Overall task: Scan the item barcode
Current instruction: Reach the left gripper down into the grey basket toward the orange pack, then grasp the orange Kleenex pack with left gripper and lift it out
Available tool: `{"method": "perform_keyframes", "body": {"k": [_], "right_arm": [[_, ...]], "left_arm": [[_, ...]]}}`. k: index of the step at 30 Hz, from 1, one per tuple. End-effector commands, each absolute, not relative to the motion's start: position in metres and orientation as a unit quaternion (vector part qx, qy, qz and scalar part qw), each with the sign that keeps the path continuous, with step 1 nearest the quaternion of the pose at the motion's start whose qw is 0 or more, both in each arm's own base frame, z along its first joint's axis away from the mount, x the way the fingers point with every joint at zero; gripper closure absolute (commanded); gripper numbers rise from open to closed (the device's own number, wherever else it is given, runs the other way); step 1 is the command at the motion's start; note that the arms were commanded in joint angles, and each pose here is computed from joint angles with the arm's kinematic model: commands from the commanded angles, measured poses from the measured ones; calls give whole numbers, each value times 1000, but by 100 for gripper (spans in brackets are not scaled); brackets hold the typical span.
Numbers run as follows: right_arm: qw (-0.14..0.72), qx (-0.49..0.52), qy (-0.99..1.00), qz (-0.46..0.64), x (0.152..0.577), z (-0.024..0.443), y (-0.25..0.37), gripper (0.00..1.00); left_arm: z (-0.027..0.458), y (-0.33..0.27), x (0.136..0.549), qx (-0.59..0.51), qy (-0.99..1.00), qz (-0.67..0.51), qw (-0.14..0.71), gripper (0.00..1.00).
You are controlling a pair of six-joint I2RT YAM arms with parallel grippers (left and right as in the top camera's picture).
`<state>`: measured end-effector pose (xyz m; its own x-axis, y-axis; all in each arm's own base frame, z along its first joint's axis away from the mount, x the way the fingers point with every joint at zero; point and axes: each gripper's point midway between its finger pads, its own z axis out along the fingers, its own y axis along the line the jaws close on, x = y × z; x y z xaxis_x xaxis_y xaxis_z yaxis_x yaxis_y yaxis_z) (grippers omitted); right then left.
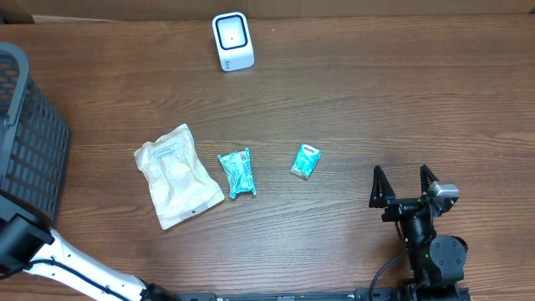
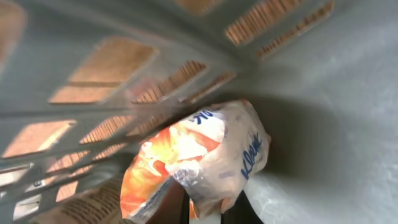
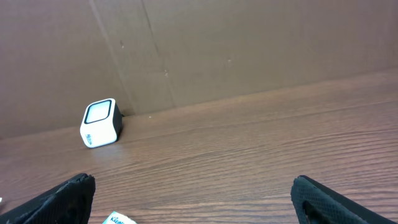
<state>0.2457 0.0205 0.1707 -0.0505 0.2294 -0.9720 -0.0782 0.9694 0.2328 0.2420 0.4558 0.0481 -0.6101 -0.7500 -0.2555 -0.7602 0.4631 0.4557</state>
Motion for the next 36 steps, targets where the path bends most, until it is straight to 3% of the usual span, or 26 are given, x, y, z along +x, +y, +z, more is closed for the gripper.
{"method": "perform_keyframes", "body": {"k": [1, 11, 16, 17, 19, 20, 21, 24, 28, 36], "right_arm": [[690, 55, 713, 111, 246, 170, 20, 0], [690, 55, 713, 111, 246, 170, 20, 0], [690, 55, 713, 111, 246, 170, 20, 0], [690, 55, 713, 111, 246, 170, 20, 0], [690, 55, 713, 111, 246, 170, 20, 0], [690, 55, 713, 111, 246, 170, 20, 0], [690, 55, 713, 111, 246, 170, 20, 0], [690, 55, 713, 111, 246, 170, 20, 0], [690, 55, 713, 111, 246, 170, 20, 0], [690, 55, 713, 111, 246, 170, 20, 0]], "left_arm": [[28, 433, 254, -433, 871, 233, -7, 96], [67, 393, 320, -392, 897, 202, 28, 96], [70, 382, 331, -379, 901, 211, 25, 96], [71, 384, 330, -379, 899, 220, 24, 81], [75, 391, 328, -381, 893, 240, 24, 42], [77, 395, 325, -383, 889, 251, 22, 32], [78, 399, 322, -385, 885, 261, 20, 30], [82, 412, 312, -395, 874, 282, 18, 32], [81, 427, 297, -429, 857, 284, 24, 43], [62, 450, 259, -478, 831, 284, 16, 44]]}}
